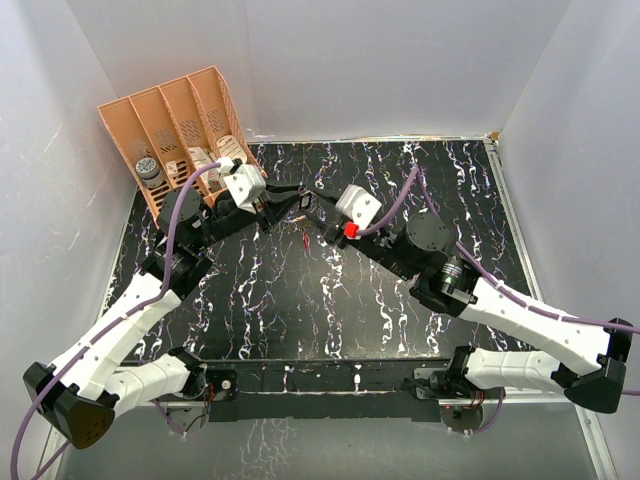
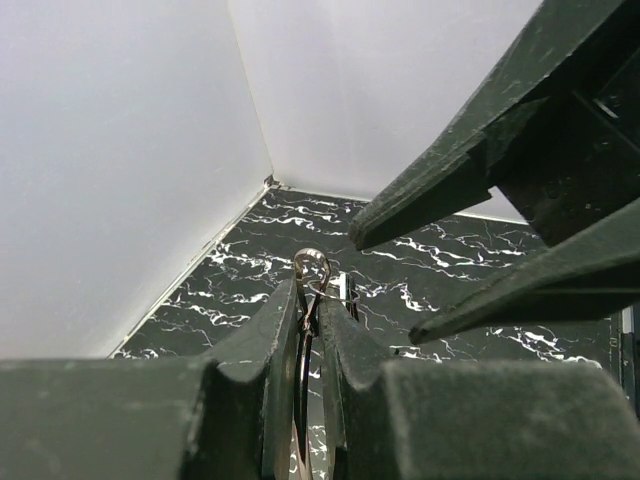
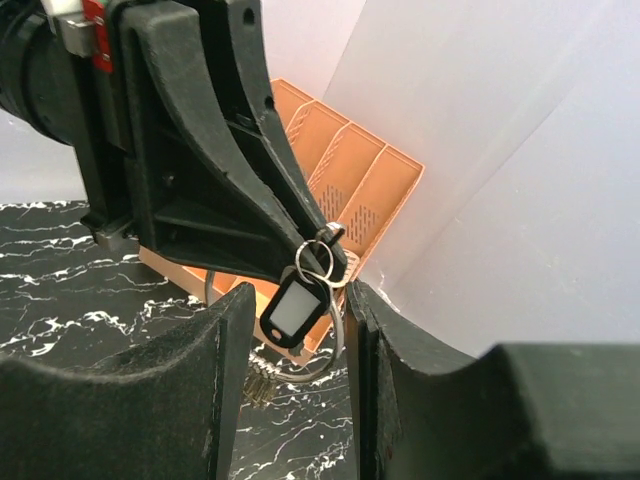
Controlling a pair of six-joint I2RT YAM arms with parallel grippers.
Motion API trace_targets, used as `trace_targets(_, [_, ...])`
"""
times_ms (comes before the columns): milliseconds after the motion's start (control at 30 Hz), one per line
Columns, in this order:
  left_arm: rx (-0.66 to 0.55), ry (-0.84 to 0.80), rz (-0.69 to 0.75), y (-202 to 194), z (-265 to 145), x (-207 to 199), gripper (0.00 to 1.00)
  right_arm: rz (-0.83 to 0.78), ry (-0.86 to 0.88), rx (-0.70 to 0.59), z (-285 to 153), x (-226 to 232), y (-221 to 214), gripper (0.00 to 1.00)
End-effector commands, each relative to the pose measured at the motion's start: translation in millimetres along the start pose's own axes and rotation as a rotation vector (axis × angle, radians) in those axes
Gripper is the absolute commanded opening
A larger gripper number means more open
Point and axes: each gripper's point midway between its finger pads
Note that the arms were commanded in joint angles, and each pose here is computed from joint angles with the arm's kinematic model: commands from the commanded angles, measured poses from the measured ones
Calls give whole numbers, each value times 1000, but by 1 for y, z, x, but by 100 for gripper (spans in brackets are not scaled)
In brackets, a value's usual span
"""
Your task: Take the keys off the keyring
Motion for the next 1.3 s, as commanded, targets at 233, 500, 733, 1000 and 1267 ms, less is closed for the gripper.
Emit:
trace_targets(233, [-110, -64, 34, 39, -12, -22, 0, 7, -54, -119, -2, -19, 20, 38])
trace_targets(500, [-123, -78, 27, 41, -14, -26, 0, 18, -24, -166, 5, -13, 26, 37])
trace_targets(733, [-127, -78, 29, 41, -13, -25, 0, 38, 12, -183, 12, -5, 26, 36])
trace_targets(1000, [-130, -79, 31, 40, -13, -25, 0, 43, 8, -182, 19, -4, 25, 10])
trace_targets(1267, [-114, -23, 48, 36, -13, -15, 0, 24, -14, -160, 18, -13, 27, 0])
Point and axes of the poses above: each gripper's point midway between its finger pads, its own z axis out along the fingers, its own x axis along the line the jaws close on, y = z × x, and after that the axes turned 11 degrees about -z, right-handed
